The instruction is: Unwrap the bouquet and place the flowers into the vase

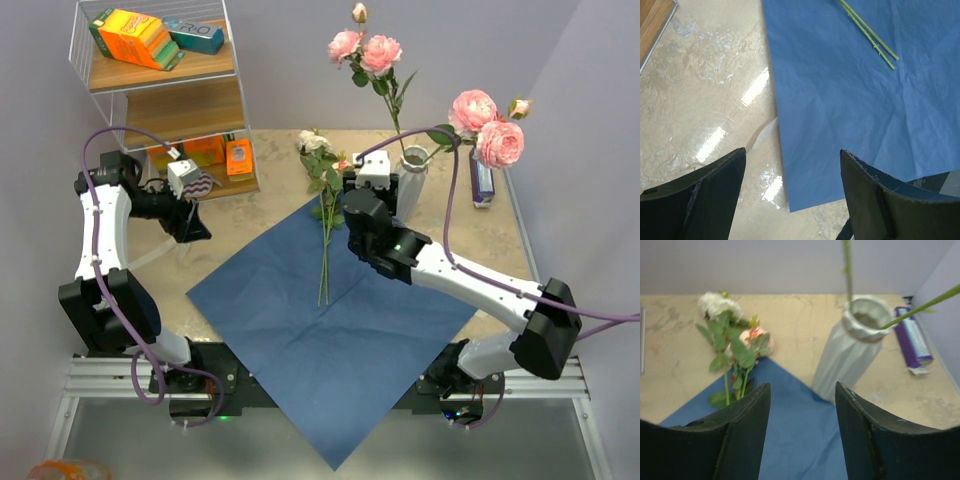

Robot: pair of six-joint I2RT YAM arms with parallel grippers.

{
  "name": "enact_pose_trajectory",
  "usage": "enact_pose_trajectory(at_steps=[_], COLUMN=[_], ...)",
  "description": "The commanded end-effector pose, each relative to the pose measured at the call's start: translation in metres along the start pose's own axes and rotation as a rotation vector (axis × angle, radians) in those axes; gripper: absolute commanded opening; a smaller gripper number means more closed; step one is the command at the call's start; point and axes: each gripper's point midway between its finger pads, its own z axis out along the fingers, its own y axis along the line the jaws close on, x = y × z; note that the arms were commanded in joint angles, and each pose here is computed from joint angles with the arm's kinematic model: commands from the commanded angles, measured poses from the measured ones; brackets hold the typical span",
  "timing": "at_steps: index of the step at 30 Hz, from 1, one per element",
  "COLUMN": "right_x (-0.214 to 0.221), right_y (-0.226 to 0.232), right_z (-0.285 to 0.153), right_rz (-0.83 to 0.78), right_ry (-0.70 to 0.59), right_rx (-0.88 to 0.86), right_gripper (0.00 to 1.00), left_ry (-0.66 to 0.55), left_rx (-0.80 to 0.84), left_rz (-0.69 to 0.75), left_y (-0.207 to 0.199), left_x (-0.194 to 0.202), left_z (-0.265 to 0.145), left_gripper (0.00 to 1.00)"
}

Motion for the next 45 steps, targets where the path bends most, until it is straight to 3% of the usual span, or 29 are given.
enact_pose_trajectory(at_steps=[1, 10, 13, 22, 34, 42, 45], right_x=[0.060, 0.134, 0.148, 0.180, 0.226, 0.234, 0.234], right_y=[0.048, 0.153, 0.170, 0.181, 0.181, 0.173, 0.175], right_z=[0.001, 0.039, 0.062, 0.105, 0.107, 0.107, 0.106], right_rz=[-0.048, -0.179, -0.145, -0.090, -0.134, -0.118, -0.111], right_ry=[0.143, 0.279, 0.325, 0.436, 0.512, 0.531, 0.537], right_rx=[-0.146, -0.318, -0.321, -0.322, -0.338, -0.316, -0.325], right_gripper=[0.56, 0.53, 0.52, 0.59, 0.52, 0.51, 0.46], left_ry=[-0.035, -0.034, -0.029, -0.017, -0.018, -0.010, -0.010], left_rx=[-0.003, 0.001, -0.003, -0.008, -0.005, -0.003, -0.003], left_rz=[0.017, 0.009, 0.011, 0.017, 0.009, 0.005, 0.005], left_y=[-0.003, -0.002, -0.002, 0.001, 0.003, 0.002, 0.002], left_x=[-0.009, -0.008, -0.008, -0.003, -0.003, 0.000, 0.001], left_z=[-0.006, -0.005, -0.005, -0.004, -0.003, -0.001, -0.001], left_gripper=[0.80, 0.80, 0.80, 0.80, 0.80, 0.80, 0.80])
